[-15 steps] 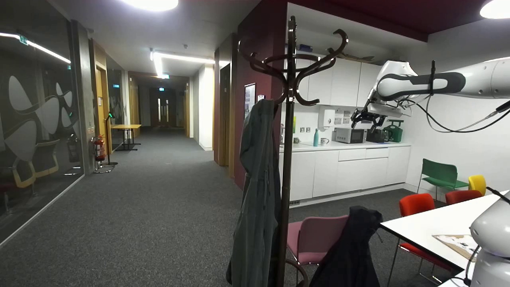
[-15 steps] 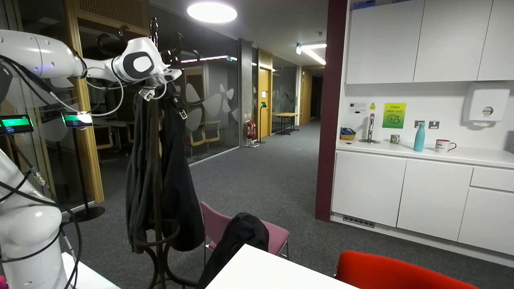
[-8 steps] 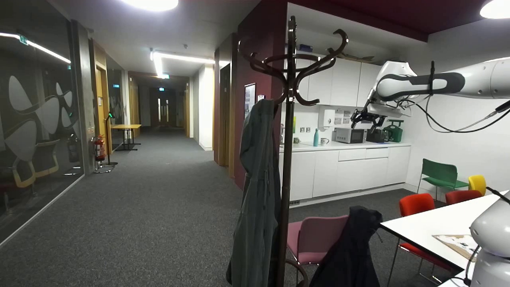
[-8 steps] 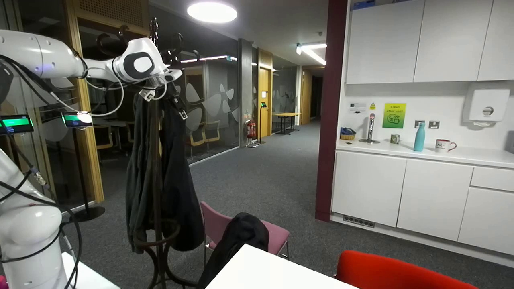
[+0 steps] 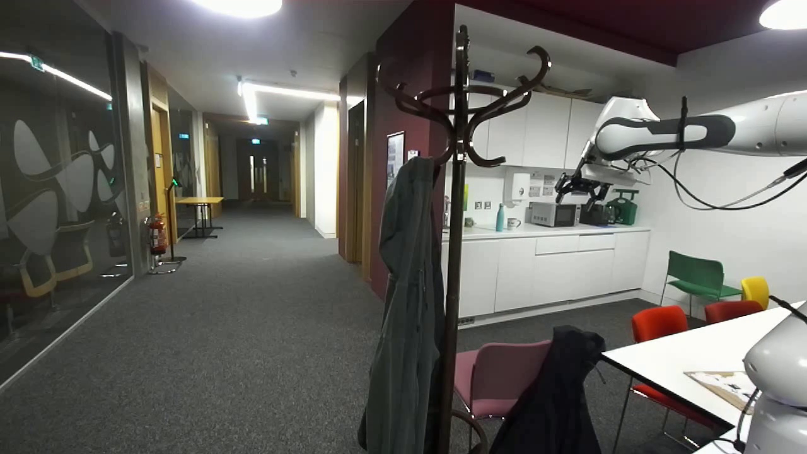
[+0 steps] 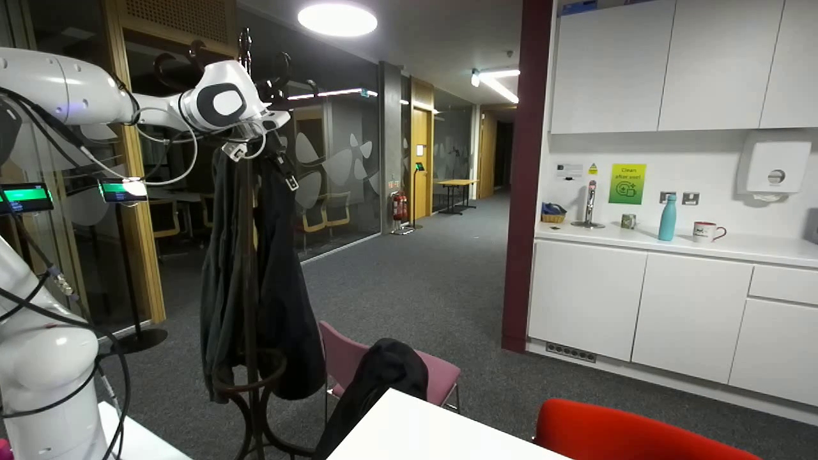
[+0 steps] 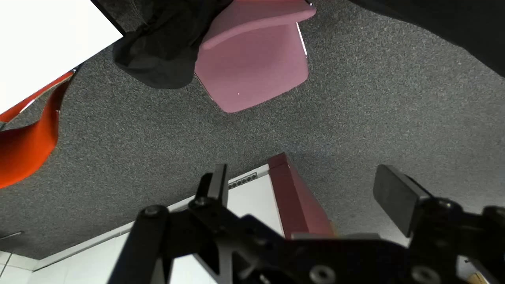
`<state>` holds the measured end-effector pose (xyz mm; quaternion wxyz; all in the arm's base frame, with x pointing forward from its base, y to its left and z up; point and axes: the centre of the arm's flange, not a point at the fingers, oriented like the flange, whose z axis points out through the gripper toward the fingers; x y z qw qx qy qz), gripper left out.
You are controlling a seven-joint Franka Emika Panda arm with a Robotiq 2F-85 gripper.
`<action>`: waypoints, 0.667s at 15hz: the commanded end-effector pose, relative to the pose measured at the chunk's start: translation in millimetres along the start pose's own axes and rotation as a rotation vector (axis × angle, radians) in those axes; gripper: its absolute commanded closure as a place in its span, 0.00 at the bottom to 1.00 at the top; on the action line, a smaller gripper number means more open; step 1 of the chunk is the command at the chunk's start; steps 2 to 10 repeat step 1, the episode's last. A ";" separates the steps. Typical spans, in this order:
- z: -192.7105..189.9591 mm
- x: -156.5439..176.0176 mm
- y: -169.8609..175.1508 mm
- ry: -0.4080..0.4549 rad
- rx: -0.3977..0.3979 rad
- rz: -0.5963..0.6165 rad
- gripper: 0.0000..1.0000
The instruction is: Put one jersey on the backrest of the pink chair
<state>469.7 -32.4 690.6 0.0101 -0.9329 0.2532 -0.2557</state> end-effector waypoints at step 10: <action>0.0 0.0 0.0 0.000 0.000 0.000 0.00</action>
